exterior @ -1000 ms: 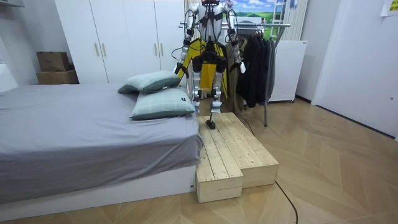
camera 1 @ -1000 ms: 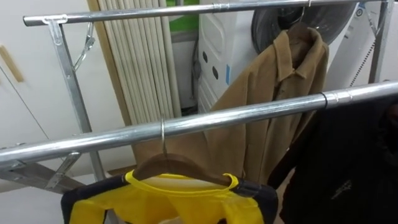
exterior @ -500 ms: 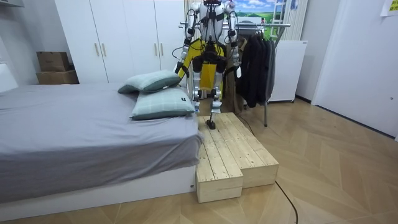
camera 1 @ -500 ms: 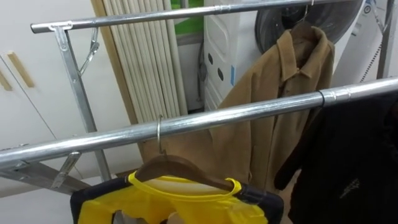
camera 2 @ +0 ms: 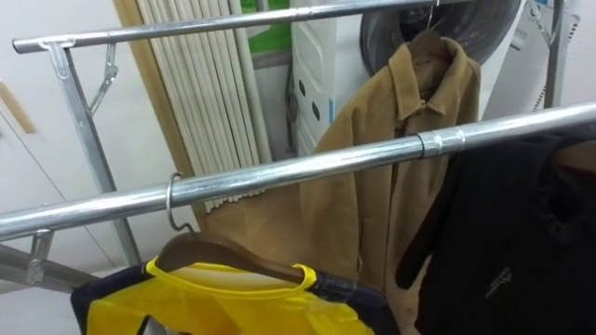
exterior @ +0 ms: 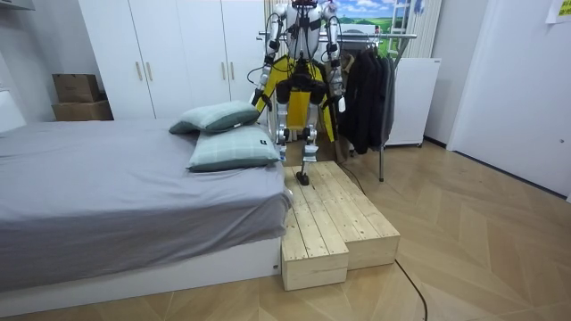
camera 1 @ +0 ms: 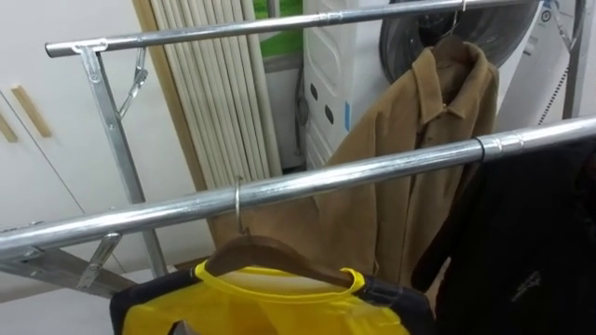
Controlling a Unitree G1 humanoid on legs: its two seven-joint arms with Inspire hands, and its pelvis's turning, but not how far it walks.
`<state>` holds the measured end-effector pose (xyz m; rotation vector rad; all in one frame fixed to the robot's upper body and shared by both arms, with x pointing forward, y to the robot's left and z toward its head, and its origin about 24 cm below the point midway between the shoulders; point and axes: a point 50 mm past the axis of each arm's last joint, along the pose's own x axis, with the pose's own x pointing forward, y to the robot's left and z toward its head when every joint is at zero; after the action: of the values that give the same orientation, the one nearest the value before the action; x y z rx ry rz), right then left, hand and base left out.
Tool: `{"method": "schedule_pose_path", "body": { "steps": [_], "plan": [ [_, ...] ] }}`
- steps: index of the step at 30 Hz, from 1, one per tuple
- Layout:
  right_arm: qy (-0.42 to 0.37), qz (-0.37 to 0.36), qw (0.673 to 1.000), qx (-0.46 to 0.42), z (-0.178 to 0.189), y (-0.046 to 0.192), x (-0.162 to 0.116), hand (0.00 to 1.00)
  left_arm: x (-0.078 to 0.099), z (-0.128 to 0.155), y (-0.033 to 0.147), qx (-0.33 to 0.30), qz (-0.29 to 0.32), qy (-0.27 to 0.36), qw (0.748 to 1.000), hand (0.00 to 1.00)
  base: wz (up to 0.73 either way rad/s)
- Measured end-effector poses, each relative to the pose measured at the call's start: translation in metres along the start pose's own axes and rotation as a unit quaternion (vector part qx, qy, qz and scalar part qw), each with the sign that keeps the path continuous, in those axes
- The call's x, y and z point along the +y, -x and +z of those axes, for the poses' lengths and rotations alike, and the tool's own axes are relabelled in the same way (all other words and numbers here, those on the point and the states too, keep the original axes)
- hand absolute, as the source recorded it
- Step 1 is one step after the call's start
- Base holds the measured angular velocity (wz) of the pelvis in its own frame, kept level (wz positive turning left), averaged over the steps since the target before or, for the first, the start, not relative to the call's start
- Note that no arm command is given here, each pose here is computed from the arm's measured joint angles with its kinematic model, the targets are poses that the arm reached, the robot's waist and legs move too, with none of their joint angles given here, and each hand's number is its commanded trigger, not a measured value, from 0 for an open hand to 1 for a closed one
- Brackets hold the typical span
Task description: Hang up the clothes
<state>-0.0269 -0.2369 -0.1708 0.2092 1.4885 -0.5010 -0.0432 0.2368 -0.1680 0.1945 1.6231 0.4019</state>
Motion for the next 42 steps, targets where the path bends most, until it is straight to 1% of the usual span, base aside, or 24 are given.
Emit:
{"method": "schedule_pose_path", "body": {
  "steps": [3, 8, 13, 18, 28, 42],
  "plan": [
    [0.019, 0.004, 1.0, 0.002, 0.002, 0.0, 0.001, 0.0, 0.0, 0.001, 0.0, 0.001, -0.013, 0.001, 1.0, 0.0, 0.0],
    [0.029, 0.014, 0.999, -0.015, 0.016, -0.001, 0.006, 0.0, -0.001, 0.002, 0.0, -0.001, -0.031, 0.004, 0.999, 0.0, 0.0],
    [0.036, 0.031, 0.998, -0.035, 0.03, -0.001, 0.014, 0.0, -0.001, 0.003, 0.0, 0.0, -0.038, -0.005, 0.999, 0.0, 0.0],
    [0.068, 0.041, 0.995, -0.059, 0.039, 0.0, 0.019, 0.0, 0.0, 0.002, 0.0, 0.003, -0.045, -0.01, 0.999, 0.0, -0.03],
    [0.09, 0.042, 0.993, -0.069, 0.043, 0.0, 0.02, 0.0, 0.002, 0.002, -0.001, 0.006, -0.054, -0.014, 0.998, 0.0, 0.0],
    [0.092, 0.044, 0.992, -0.069, 0.042, 0.0, 0.022, 0.0, 0.002, 0.003, -0.001, 0.006, -0.054, -0.028, 0.998, 0.0, 0.0]
  ]
}}
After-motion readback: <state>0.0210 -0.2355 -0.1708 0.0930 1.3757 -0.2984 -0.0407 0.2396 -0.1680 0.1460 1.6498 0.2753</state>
